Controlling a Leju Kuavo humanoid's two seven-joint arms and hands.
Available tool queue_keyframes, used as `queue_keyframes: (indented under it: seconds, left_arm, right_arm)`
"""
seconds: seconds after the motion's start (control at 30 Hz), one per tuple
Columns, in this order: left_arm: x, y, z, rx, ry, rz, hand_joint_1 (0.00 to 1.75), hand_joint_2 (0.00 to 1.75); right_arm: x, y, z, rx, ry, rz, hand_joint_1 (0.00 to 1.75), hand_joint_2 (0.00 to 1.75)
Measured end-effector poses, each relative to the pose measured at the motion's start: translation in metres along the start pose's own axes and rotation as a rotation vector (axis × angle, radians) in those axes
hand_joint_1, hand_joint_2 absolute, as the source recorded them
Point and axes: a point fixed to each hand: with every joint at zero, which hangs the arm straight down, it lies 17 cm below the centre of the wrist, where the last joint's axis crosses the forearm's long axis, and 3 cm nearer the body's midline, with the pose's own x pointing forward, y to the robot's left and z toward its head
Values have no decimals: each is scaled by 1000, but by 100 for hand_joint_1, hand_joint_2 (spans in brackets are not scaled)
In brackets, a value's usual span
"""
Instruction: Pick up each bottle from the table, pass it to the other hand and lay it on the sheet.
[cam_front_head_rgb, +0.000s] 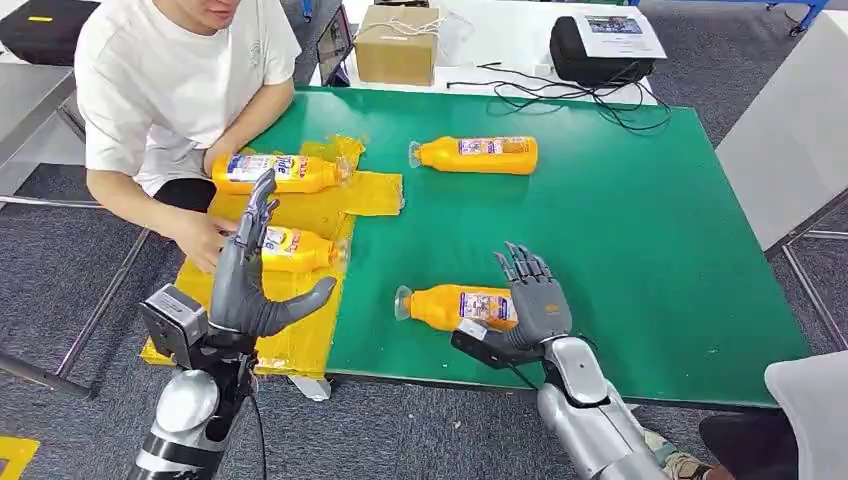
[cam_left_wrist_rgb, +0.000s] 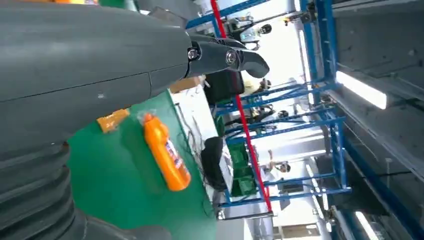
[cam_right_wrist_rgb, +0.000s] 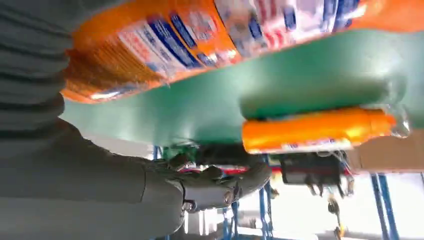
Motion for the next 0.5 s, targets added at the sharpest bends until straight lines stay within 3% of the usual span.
queue_keyframes:
  seconds: [0.5]
  left_arm:
    - [-4, -6, 18, 2, 39, -48, 0, 175]
  right_arm:
    - [-25, 46, -1, 263, 81, 21, 0, 175]
